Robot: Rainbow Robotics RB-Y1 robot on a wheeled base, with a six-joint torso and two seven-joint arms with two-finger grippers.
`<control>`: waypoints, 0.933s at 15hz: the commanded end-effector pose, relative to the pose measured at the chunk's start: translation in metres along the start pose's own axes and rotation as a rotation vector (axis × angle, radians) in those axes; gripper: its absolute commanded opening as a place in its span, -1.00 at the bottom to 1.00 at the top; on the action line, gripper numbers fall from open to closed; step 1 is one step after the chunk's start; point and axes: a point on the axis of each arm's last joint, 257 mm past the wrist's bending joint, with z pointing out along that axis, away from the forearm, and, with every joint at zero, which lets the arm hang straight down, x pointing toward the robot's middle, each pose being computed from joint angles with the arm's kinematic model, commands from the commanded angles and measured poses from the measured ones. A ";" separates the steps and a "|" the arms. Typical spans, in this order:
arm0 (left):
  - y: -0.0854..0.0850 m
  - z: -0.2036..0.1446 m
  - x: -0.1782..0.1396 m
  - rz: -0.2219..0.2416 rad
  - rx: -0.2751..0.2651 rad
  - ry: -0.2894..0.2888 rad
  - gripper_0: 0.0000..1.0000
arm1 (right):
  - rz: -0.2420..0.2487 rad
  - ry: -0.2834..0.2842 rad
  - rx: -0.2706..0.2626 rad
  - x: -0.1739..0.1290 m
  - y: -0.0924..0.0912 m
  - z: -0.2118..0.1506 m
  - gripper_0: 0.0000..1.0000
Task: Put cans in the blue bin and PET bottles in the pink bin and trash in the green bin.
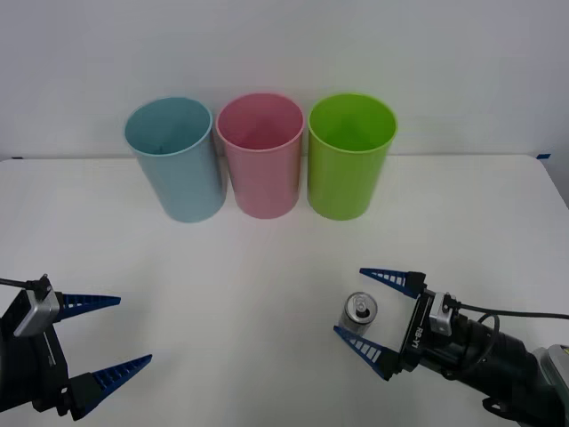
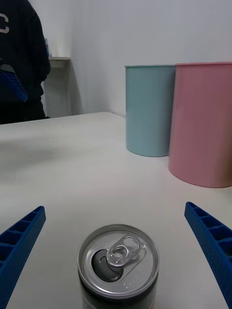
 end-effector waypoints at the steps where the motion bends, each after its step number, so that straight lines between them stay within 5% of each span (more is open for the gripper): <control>1: 0.000 0.000 0.000 0.000 0.000 0.000 1.00 | 0.000 0.000 0.000 0.000 0.000 0.000 1.00; 14: 0.000 0.000 0.000 0.000 0.000 0.000 1.00 | 0.000 0.000 0.000 0.000 0.000 0.000 1.00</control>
